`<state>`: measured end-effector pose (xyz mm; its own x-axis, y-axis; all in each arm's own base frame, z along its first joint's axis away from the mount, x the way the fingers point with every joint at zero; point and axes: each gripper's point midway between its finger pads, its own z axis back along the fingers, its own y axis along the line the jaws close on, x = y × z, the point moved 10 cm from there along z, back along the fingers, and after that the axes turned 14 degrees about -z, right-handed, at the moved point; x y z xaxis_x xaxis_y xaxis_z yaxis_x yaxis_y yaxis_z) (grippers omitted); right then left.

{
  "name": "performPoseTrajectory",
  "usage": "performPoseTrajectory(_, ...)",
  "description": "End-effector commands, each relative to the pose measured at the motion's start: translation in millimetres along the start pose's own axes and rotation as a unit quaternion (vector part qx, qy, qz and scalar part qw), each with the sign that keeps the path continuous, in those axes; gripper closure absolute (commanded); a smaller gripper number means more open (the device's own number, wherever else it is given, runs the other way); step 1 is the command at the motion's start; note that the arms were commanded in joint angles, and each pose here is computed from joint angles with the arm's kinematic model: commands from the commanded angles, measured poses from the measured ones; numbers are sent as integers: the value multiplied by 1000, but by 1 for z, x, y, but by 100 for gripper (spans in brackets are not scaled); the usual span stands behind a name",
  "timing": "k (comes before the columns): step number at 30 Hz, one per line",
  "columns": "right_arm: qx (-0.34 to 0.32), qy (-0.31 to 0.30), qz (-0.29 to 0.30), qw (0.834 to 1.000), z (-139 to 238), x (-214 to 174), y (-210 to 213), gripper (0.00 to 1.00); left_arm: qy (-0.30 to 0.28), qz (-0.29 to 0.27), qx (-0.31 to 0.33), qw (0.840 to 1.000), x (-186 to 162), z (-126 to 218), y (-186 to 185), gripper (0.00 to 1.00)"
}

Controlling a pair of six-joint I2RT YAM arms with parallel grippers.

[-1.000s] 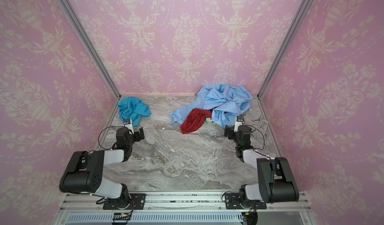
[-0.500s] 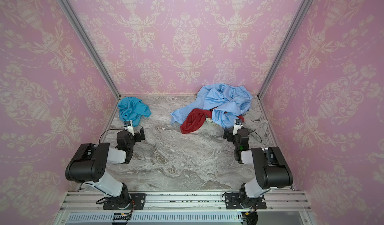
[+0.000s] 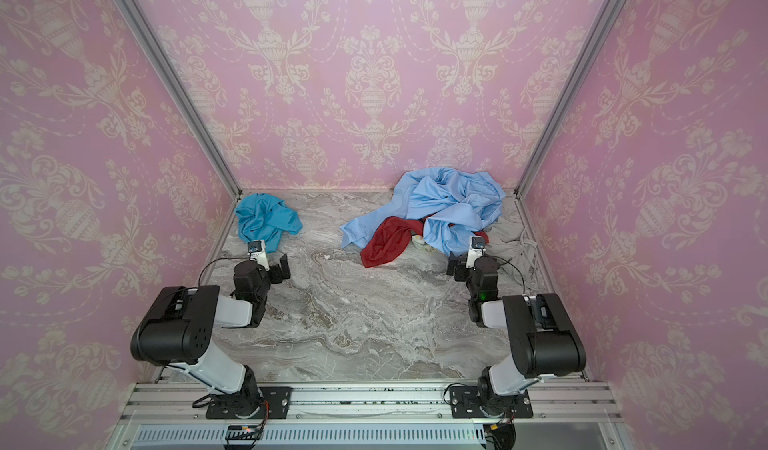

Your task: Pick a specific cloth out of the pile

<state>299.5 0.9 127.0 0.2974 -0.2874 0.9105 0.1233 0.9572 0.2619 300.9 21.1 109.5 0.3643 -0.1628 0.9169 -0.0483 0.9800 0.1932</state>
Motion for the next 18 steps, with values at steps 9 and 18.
performPoseTrajectory(9, 7, -8, 0, 1000, 1, 0, 1, 0, -7, -13, 7, 1000, 2, 0, -1, 1)
performPoseTrajectory(18, 16, 0, 8, 1000, 0, 0, 4, 0, -8, -13, 7, 1000, 2, 0, -1, 1)
